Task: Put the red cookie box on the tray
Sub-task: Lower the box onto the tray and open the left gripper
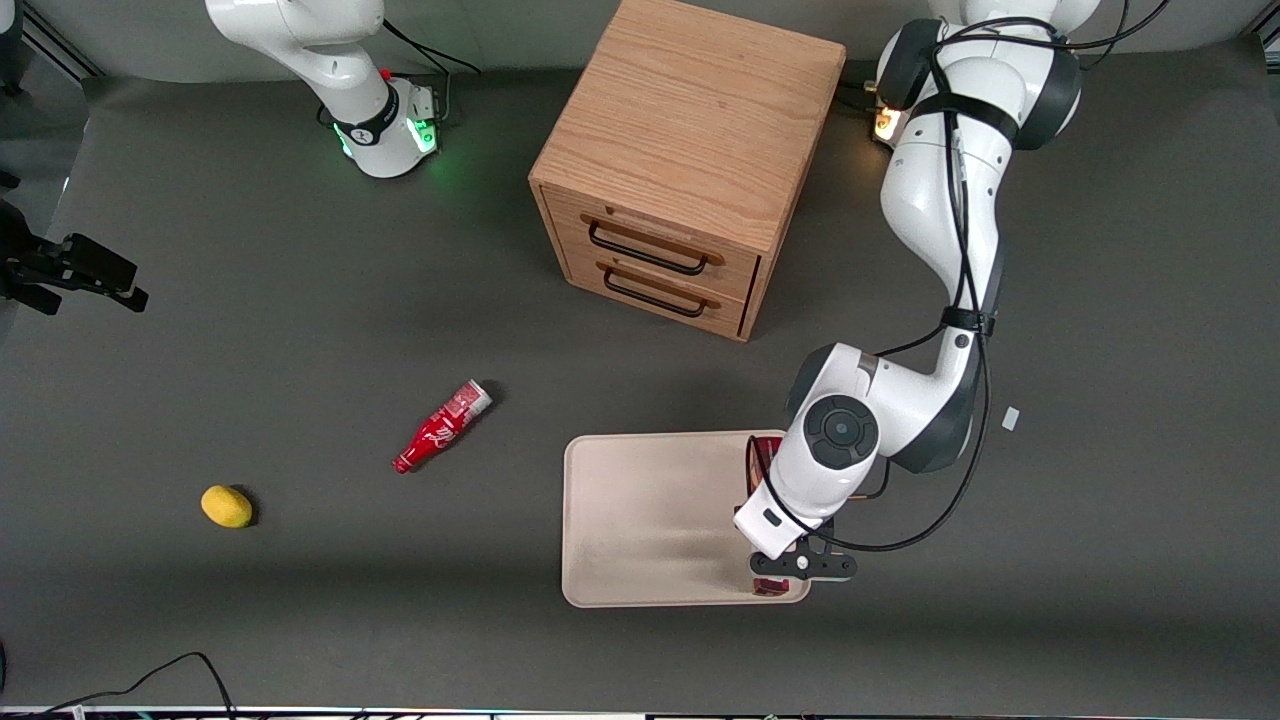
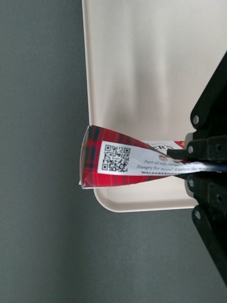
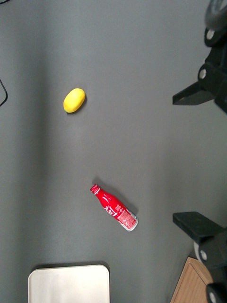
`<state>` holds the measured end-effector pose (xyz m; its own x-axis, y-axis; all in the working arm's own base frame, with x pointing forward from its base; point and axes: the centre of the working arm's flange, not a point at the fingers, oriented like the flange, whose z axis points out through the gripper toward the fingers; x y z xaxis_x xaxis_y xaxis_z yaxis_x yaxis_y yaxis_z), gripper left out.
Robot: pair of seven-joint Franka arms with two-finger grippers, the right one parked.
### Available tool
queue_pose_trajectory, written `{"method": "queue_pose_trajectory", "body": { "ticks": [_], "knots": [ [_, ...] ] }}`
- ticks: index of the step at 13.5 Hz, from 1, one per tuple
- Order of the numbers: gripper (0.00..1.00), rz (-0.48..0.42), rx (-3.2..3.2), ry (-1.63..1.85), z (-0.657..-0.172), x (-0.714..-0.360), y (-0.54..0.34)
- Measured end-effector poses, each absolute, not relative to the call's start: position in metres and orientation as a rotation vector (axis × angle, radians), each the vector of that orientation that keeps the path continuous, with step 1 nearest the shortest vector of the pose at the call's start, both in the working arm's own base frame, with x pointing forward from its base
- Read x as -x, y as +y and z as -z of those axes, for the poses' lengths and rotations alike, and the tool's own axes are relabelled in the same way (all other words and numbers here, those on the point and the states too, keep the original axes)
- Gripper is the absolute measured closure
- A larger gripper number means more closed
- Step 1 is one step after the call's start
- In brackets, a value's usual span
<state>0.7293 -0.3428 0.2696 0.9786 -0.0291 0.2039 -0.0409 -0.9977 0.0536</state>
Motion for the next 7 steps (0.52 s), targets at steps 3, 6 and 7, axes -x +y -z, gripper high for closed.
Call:
{"method": "queue_pose_trajectory", "body": {
  "ticks": [3, 6, 7],
  "knots": [
    [0.91, -0.345, -3.070, -0.077, -0.253, -0.731, -0.343],
    [0.73, -0.359, -3.068, -0.087, -0.248, -0.732, -0.343],
    [0.63, -0.368, -3.067, -0.091, -0.249, -0.733, -0.343]
  ]
}}
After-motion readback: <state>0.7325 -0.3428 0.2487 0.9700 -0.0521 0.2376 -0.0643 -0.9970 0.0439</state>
